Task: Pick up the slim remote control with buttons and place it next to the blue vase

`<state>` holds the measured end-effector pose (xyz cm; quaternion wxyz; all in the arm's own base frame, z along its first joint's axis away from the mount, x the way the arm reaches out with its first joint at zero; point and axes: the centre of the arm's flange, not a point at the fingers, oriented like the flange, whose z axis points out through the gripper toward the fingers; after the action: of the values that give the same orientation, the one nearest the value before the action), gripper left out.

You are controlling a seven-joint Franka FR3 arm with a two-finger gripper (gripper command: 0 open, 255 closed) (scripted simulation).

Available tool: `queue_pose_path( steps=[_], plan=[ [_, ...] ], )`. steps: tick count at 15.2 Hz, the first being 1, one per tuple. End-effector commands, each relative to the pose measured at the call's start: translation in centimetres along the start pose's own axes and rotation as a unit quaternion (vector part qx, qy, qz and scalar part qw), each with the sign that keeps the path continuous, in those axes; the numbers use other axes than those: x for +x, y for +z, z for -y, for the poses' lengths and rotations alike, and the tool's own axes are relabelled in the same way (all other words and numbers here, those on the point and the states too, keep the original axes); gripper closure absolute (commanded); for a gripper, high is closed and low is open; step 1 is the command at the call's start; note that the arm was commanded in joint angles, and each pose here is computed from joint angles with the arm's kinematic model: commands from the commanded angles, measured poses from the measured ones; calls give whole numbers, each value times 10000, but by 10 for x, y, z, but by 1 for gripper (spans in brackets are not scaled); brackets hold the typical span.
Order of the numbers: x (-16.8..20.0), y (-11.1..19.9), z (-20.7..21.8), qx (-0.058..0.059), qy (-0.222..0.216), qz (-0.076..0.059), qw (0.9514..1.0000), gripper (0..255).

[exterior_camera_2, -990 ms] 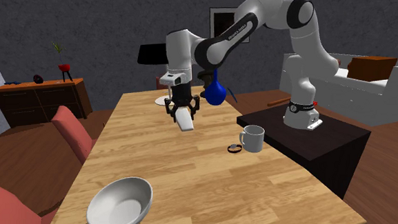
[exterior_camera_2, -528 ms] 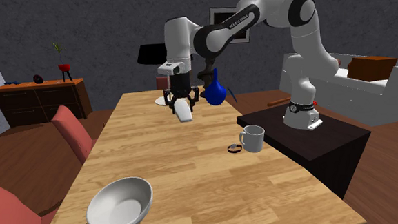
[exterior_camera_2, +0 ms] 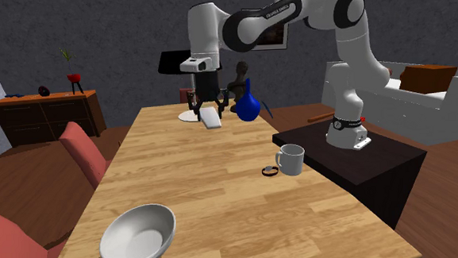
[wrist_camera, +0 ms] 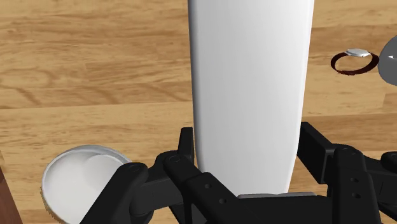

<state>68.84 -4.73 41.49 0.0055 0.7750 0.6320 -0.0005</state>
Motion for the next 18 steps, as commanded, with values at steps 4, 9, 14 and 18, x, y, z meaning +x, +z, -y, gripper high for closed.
queue_pose_path(
  steps=[4,9,14,18],
  plan=[
    [-1,-27,-1,0,1,0,10000,255],
    [-1,-54,-1,0,1,0,10000,255],
    [-1,-79,-1,0,1,0,10000,255],
    [-44,-80,30,0,1,0,10000,255]
  ],
)
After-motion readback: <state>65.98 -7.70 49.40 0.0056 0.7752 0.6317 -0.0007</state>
